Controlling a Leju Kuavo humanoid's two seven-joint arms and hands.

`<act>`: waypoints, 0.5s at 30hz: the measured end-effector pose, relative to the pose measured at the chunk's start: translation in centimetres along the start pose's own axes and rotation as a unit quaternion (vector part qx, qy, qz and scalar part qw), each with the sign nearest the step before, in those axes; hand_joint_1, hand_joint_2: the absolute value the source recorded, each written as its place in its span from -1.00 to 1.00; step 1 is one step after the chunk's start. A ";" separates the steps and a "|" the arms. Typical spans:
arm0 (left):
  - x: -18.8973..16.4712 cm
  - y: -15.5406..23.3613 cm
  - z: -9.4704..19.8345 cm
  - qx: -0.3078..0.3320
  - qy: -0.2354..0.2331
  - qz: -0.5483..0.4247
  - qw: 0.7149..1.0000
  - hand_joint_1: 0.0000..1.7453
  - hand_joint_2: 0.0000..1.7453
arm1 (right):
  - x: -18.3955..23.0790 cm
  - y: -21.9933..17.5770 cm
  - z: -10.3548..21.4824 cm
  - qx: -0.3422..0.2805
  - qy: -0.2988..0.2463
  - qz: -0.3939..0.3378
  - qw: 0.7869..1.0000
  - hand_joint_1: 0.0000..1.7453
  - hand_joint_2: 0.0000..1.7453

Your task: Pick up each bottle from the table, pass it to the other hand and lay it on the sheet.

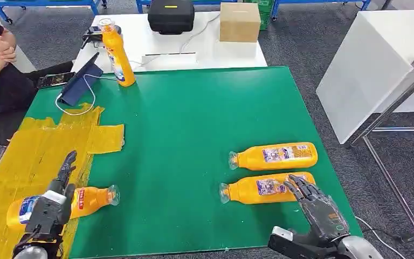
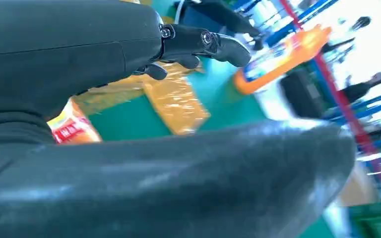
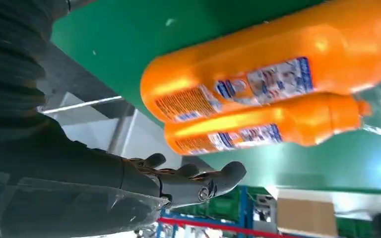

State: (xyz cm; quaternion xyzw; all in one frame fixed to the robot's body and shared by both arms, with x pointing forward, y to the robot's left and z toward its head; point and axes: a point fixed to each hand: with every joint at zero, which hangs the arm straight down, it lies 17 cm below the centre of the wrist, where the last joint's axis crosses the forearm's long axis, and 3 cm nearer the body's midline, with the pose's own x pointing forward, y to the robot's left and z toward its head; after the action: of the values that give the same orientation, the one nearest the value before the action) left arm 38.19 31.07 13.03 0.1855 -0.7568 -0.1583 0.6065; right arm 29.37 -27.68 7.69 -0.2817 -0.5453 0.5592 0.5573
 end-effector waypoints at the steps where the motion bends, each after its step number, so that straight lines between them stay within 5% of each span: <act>1: 0.6 0.4 0.0 0.007 -0.007 0.012 1.000 -1.00 -1.00 | -0.3 0.1 0.1 0.000 0.003 0.002 1.000 -1.00 1.00; 15: 4.3 2.8 0.9 0.042 -0.048 0.054 0.996 -1.00 -1.00 | -3.9 -0.6 -0.2 0.002 0.041 0.015 0.999 -1.00 1.00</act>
State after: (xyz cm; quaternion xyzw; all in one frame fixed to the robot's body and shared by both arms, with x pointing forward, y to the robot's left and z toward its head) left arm 36.25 31.54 17.80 0.1616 -0.8003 -0.1020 0.5684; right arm 30.57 -31.34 7.02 -0.3115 -0.5168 0.5564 0.5712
